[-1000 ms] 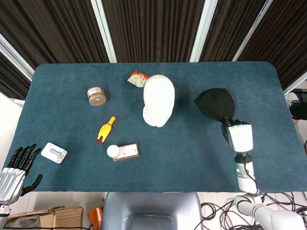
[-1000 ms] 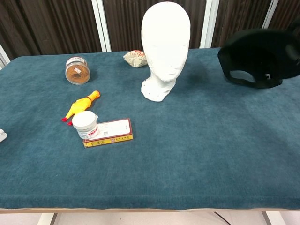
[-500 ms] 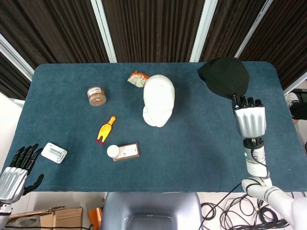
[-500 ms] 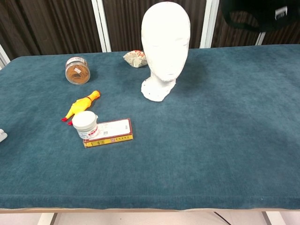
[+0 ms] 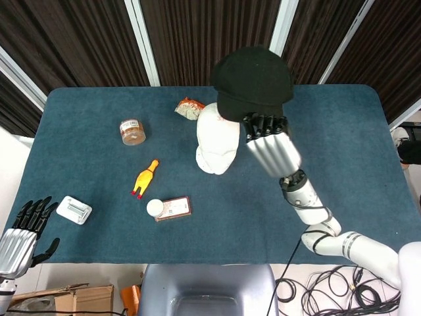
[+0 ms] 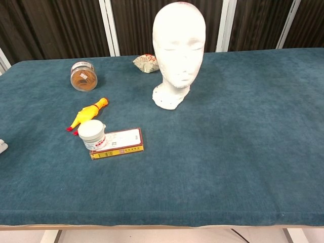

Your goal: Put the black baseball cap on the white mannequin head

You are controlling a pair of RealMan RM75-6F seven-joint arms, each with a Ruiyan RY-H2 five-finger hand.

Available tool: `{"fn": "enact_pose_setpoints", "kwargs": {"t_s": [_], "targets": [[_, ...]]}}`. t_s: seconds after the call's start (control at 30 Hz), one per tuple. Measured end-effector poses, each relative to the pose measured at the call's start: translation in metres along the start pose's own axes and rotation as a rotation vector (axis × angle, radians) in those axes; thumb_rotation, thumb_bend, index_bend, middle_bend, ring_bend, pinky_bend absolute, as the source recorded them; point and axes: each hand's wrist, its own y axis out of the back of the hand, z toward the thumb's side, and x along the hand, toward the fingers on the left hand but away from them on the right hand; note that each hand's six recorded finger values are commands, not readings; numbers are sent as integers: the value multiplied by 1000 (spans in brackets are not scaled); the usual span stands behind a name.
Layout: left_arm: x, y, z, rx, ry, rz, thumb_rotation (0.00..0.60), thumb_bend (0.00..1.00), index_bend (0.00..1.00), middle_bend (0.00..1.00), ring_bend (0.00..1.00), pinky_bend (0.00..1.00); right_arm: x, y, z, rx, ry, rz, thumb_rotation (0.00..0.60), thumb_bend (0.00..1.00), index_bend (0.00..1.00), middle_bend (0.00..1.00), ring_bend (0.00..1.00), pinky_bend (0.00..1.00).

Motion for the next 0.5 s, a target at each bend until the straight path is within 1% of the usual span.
{"fn": "enact_pose_setpoints", "kwargs": {"t_s": [0.1, 0.23, 0.5], "targets": [[-1, 0, 0, -2, -1, -2, 600, 386, 0, 0, 0, 0, -7, 6, 21, 29, 52, -16, 600, 386, 1000, 823, 837, 1000], [-1, 1, 1, -4, -6, 3, 600, 387, 0, 0, 0, 0, -1, 8, 40, 51, 111, -24, 600, 384, 1000, 823, 837, 1000], [-2, 2, 1, -7, -9, 4, 600, 386, 0, 0, 0, 0, 12, 8, 52, 50, 159, -21, 600, 382, 1000, 825, 838, 1000]]}}
